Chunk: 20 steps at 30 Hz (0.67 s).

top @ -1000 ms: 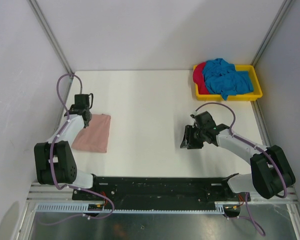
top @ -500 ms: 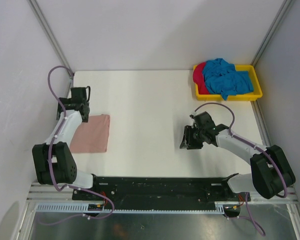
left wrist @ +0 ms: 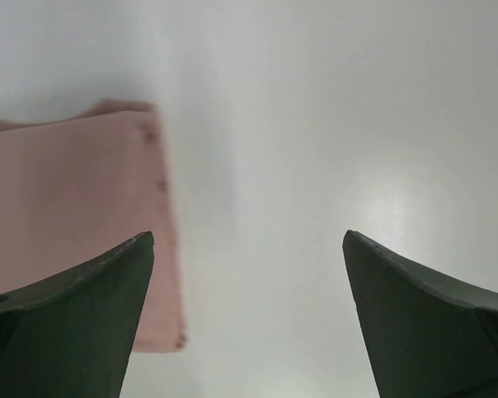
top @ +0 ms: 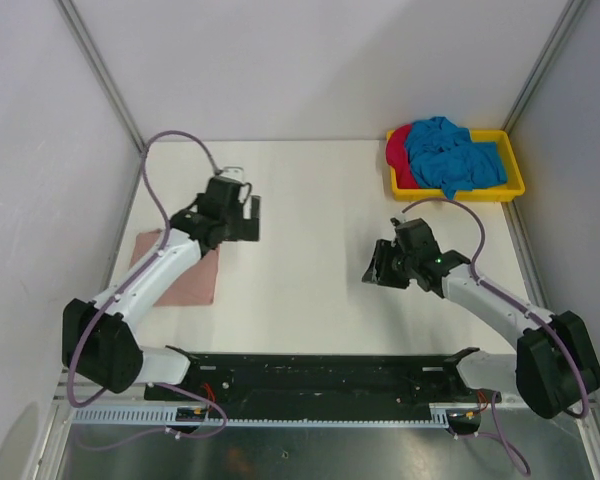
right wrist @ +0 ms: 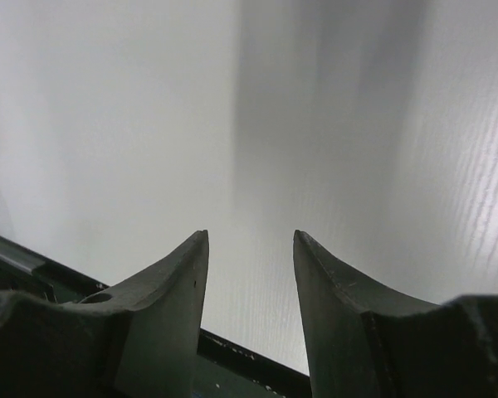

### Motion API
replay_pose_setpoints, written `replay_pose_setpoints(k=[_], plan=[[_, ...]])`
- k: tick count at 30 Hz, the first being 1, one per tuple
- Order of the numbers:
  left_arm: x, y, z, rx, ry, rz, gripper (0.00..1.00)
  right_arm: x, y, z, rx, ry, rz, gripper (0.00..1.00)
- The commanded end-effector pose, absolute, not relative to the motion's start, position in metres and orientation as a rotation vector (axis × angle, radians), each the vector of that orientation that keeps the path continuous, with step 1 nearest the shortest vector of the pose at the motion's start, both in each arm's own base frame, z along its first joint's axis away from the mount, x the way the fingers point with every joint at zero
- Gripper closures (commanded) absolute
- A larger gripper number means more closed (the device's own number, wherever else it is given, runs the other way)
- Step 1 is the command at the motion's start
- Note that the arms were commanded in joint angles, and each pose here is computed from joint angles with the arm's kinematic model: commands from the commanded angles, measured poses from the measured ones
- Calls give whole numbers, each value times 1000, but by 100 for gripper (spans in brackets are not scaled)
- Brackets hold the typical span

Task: Fold and stack the t-shirts
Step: Put the neatly folded tshirt into the corner of the board with the left arm

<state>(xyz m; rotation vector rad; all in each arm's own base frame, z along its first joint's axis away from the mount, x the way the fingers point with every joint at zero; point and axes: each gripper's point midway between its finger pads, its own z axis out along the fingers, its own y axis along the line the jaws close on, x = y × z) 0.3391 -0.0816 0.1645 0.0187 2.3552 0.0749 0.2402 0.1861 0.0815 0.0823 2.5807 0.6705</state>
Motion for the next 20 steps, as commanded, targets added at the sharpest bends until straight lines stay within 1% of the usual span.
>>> replay_pose_setpoints(k=[1, 5, 8, 12, 20], plan=[[320, -168, 182, 94, 2318, -229, 1, 275, 181, 132, 180, 2385, 673, 49], [303, -221, 183, 188, 2302, -408, 1, 286, 175, 158, 230, 2302, 661, 49], [295, -240, 183, 202, 2297, -507, 1, 290, 171, 172, 260, 2260, 658, 49], [291, -247, 191, 204, 2257, -557, 0, 293, 167, 182, 293, 2220, 645, 48], [285, -237, 197, 255, 2213, -533, 1, 299, 160, 195, 337, 2166, 619, 48]])
